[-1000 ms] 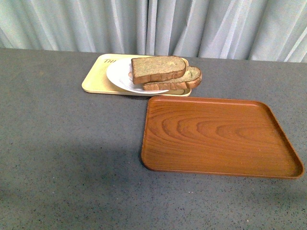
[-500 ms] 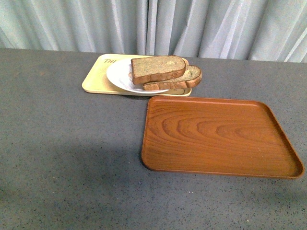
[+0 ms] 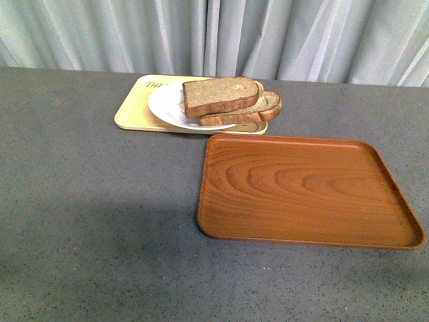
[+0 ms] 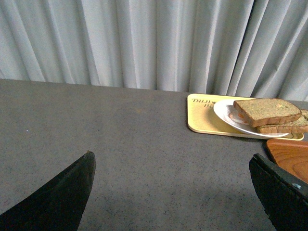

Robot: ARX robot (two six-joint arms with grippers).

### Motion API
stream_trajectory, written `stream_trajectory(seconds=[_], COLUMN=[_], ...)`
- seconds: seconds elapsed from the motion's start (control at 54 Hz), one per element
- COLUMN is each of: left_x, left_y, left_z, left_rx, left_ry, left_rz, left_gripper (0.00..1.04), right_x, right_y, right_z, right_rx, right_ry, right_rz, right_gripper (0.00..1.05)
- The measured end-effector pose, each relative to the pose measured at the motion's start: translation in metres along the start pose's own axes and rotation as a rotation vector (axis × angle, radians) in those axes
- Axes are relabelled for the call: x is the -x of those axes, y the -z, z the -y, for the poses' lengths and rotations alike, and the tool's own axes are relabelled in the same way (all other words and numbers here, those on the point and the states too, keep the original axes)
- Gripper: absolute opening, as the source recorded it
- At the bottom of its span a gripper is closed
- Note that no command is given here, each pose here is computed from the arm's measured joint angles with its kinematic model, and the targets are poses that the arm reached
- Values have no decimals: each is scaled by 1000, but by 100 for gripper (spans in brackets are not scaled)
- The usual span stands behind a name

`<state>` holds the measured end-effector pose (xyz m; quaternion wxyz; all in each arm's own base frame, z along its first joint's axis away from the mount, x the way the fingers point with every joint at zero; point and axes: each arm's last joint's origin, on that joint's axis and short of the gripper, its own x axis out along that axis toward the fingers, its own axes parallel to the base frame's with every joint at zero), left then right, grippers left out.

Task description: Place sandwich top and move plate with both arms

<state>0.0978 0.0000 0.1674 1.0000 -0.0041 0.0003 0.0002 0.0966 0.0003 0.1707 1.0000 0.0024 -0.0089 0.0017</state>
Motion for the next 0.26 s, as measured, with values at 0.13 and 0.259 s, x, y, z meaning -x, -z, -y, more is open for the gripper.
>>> stream_trajectory(seconds=[0.13,0.259], left_x=[0,0], left_y=[0,0], left_z=[0,0], left_rx=[0,0], left_ry=[0,0], left_rz=[0,0], left_gripper=[96,96], right_x=[0,0], right_y=[0,0], right_z=[0,0], right_rx=[0,0], right_ry=[0,0], right_rz=[0,0], right_gripper=[96,96])
